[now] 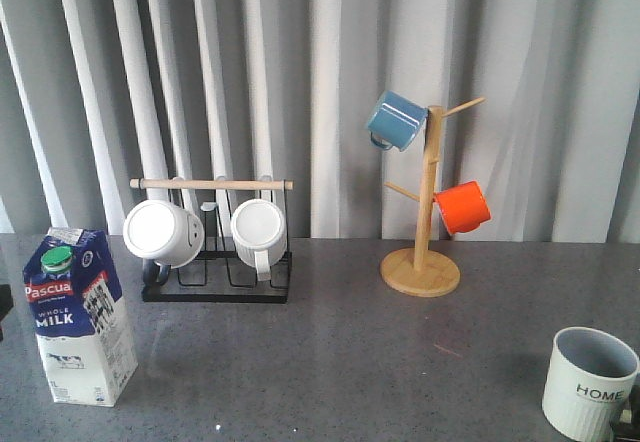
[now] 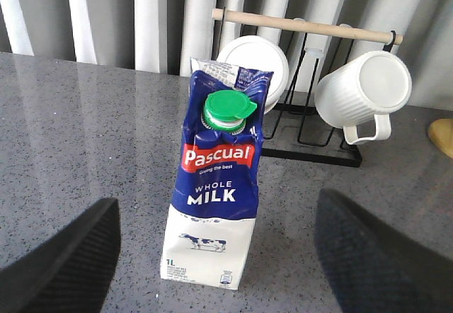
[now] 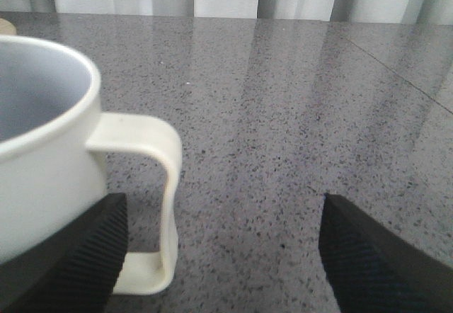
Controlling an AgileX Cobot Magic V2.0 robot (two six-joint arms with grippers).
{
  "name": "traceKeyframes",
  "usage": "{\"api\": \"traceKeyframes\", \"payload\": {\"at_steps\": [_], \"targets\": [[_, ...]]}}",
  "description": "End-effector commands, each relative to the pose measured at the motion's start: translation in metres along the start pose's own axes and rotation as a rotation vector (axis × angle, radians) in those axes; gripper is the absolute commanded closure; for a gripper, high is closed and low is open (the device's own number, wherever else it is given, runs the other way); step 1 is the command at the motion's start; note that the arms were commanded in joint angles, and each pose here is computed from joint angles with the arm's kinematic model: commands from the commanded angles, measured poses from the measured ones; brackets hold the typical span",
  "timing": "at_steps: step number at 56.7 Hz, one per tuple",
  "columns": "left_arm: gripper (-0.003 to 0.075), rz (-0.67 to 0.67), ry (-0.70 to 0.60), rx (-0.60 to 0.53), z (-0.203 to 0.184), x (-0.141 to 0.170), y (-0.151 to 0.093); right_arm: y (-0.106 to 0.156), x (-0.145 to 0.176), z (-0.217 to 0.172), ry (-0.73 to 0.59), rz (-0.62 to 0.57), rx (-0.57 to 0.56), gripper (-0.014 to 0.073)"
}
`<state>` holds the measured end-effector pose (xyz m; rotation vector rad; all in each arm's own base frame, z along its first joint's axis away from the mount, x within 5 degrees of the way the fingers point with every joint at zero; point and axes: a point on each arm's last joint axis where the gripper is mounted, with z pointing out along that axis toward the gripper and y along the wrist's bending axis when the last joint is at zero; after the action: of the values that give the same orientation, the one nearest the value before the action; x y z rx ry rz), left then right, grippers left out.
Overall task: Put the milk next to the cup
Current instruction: 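Lower the right gripper and grasp the mug by its handle, then slide the mug with the right gripper toward the table's middle, release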
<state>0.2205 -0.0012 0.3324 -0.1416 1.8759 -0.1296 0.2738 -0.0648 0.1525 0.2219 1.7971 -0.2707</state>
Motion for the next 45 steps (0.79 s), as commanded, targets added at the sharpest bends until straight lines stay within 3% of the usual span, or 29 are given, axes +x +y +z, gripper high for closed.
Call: {"api": "traceKeyframes", "payload": {"at_steps": [1,5,11,24,34,45], "targets": [[0.0187,-0.006,-0.111,0.015,-0.006,-0.019,-0.004,-0.008,-0.021,0.006,-0.117,0.006,0.028,0.0059],[0.0187,-0.006,-0.111,0.015,-0.006,-0.019,-0.004,-0.011,-0.022,0.010,-0.116,0.018,0.035,0.0082],[0.0187,-0.006,-0.111,0.015,-0.006,-0.019,-0.004,-0.009,-0.024,0.014,-0.104,0.013,-0.005,0.0190],[0.0187,-0.006,-0.111,0.015,-0.006,-0.019,-0.004,0.010,-0.032,0.017,-0.123,0.009,-0.104,0.0605],[0.0187,-0.006,-0.111,0.015,-0.006,-0.019,-0.004,0.051,-0.048,0.005,-0.179,0.060,-0.220,0.0602],[0.0187,-0.006,-0.111,0.015,-0.006,-0.019,-0.004,0.116,-0.061,-0.010,-0.195,0.167,-0.322,0.0602]]}}
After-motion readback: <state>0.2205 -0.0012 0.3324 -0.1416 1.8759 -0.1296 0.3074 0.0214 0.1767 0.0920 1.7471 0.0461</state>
